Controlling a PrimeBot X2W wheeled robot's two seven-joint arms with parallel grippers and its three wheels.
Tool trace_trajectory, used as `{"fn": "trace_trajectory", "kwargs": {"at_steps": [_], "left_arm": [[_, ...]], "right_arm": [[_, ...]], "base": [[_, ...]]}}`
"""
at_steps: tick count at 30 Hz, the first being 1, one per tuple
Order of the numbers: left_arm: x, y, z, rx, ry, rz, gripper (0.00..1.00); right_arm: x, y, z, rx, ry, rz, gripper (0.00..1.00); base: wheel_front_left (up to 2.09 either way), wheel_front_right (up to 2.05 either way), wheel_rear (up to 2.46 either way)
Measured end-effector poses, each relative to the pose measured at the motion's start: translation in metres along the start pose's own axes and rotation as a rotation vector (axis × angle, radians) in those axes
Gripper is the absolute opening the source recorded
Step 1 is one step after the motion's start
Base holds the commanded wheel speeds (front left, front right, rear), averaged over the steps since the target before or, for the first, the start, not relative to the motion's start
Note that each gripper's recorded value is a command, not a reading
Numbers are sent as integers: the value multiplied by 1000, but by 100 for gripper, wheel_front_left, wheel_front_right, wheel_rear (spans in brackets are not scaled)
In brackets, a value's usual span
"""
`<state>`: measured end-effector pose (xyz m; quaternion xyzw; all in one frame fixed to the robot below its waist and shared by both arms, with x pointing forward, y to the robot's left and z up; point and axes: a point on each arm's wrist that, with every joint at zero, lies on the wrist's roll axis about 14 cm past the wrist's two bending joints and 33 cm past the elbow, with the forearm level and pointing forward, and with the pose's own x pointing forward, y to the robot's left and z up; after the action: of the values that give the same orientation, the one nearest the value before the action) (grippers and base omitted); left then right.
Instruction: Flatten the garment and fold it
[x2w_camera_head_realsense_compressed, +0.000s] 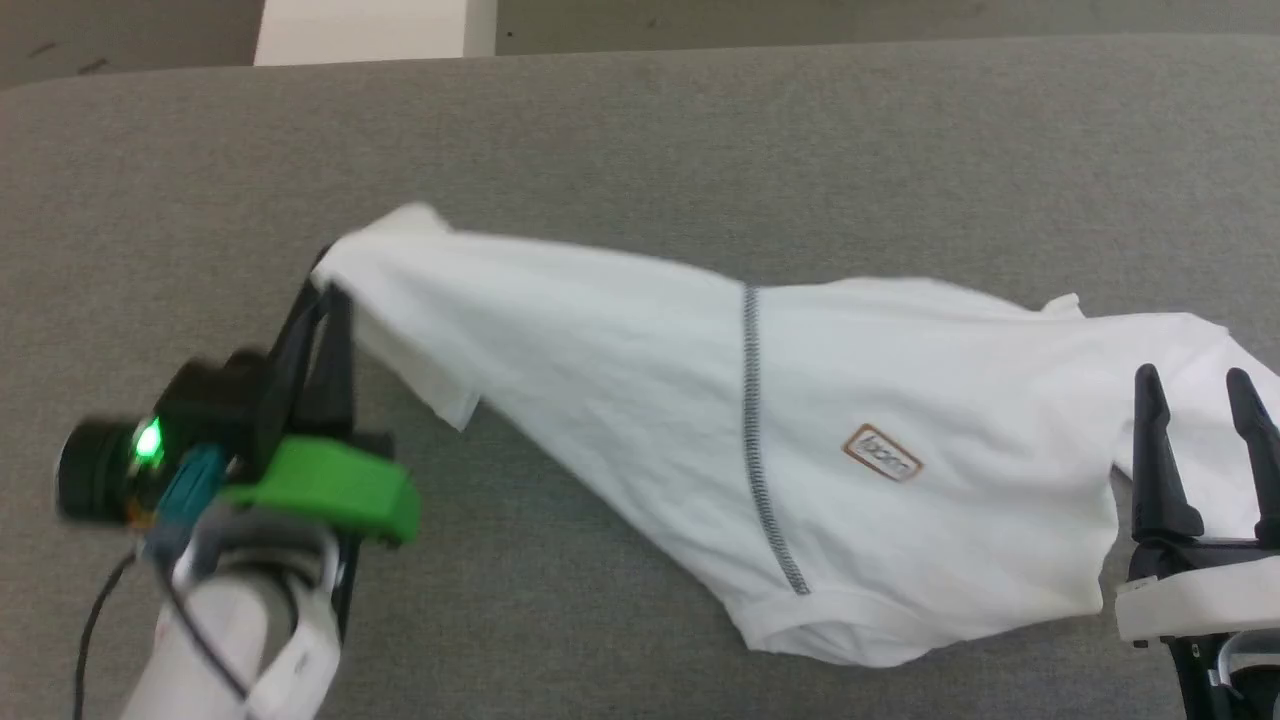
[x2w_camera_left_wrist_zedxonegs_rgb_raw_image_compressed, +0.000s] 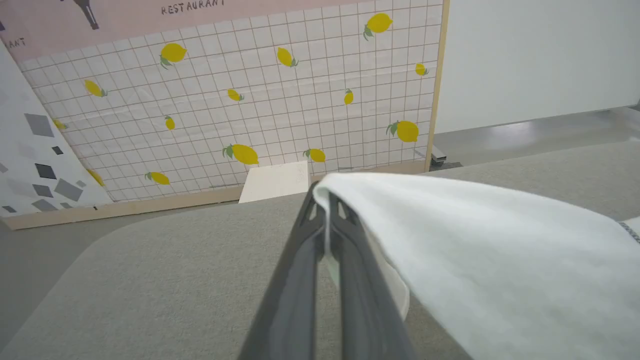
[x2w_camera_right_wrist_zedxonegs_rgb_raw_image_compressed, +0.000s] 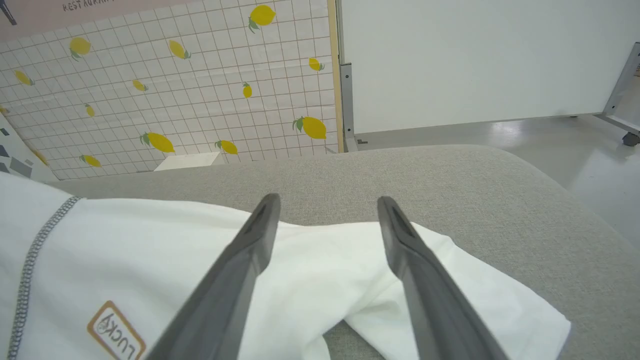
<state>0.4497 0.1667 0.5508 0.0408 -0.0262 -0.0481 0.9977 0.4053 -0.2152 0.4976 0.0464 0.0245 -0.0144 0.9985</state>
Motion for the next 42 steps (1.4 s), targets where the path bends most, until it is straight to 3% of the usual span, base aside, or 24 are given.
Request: {"fn": "trace_trajectory", "kwargs": {"at_steps": [6,9,10,11,12,13,16,19,22,25,27,29,37,38,39,42], "left_arm": [[-80,44,-56,-50,197,237,0],[-113,33,-93,-100,341,236,0],[-121,23,-103,-137,386,217,4],[-127,13,-110,-179,428,189,31],[-131,0,-115,-233,461,159,85],[-131,-9,-115,-288,473,138,100],[-122,-13,-97,-363,417,106,100],[-101,-1,-63,-354,291,83,100],[-82,17,-33,-288,185,80,100],[-63,38,-24,-143,142,97,100],[-52,42,-38,-101,192,90,100],[-43,37,-93,-34,385,41,100],[-47,29,-175,-4,722,-16,100],[-46,28,-178,-2,742,-29,86],[-43,27,-179,-3,744,-41,0],[-35,21,-175,-36,715,-69,0]], "right_arm": [[5,11,-1,13,-1,31,100],[7,16,-3,17,7,47,100],[8,19,-4,18,11,54,100],[9,20,-4,19,12,58,100],[9,22,-4,20,15,63,100],[10,23,-4,20,15,67,100],[10,27,-3,21,16,78,100],[10,29,-2,22,15,85,100],[10,29,-3,22,20,85,100],[11,27,-10,18,41,80,100],[12,26,-15,18,56,76,100],[15,21,-25,8,89,61,100],[19,9,-34,-9,114,29,100],[19,8,-35,-10,117,26,100],[18,7,-35,-10,119,23,100],[18,7,-36,-12,121,21,100]], "base": [[0,0,0],[0,0,0],[0,0,0],[0,0,0],[0,0,0],[0,0,0],[0,0,0],[0,0,0],[0,0,0],[0,0,0],[0,0,0],[0,0,0],[0,0,0],[0,0,0],[0,0,0],[0,0,0]]}}
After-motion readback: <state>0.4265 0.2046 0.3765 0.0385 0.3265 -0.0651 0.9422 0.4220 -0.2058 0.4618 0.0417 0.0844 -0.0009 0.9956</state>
